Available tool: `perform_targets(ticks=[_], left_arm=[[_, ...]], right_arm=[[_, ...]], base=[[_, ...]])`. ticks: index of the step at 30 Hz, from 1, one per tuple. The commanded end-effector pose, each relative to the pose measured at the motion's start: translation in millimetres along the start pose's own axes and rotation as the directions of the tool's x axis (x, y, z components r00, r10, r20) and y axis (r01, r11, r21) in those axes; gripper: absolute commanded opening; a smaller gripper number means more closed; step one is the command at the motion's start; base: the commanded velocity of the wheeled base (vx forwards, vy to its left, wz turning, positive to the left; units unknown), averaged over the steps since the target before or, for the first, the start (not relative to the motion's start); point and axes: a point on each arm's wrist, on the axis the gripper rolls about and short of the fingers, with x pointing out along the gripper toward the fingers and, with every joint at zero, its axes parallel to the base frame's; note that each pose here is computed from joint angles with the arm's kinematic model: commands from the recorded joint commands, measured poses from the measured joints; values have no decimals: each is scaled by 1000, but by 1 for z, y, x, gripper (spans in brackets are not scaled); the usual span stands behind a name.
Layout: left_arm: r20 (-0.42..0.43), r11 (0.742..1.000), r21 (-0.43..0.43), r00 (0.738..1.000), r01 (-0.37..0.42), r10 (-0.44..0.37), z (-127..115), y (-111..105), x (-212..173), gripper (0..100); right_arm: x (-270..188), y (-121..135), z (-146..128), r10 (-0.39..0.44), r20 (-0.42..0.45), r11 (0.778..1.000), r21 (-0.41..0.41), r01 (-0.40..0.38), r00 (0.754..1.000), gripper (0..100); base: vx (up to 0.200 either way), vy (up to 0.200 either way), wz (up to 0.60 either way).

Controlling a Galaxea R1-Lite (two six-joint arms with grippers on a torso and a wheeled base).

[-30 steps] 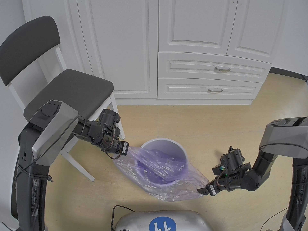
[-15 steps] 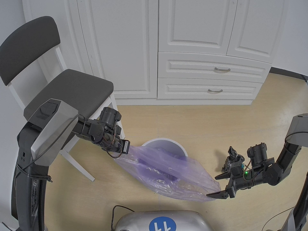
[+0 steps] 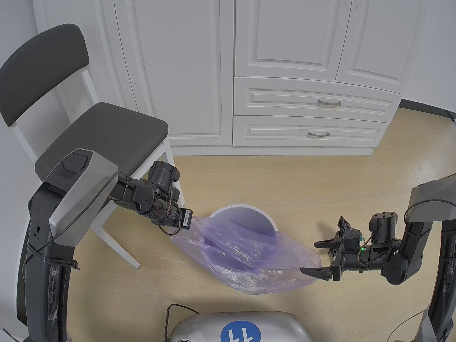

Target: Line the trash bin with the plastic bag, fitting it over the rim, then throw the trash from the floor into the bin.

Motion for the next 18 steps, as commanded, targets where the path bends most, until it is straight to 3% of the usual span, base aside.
perform_targets(ticks=[1, 4, 8, 10, 18], left_arm=[[-1, 1000, 0, 1000, -2, 2, -2, 2, 6, 0], [-6, 1000, -2, 1000, -2, 2, -3, 2, 7, 0], [-10, 1000, -2, 1000, -4, 4, -4, 3, 10, 0], [-11, 1000, -3, 1000, -12, 12, -4, 5, 15, 0], [-6, 1000, -14, 1000, -21, 21, -3, 11, 16, 0]], right_arm=[[-9, 11, -6, 25, 82, 998, 63, -30, 996, 100], [-13, 17, -7, 34, 70, 994, 103, -41, 997, 100], [-19, 24, -3, 68, 78, 992, 100, -75, 995, 100], [-21, 23, -3, 142, 102, 982, 112, -153, 985, 100], [-49, 6, 4, 283, 212, 935, 155, -318, 935, 100]], base=[[0, 0, 0], [0, 0, 0], [0, 0, 0], [0, 0, 0], [0, 0, 0]])
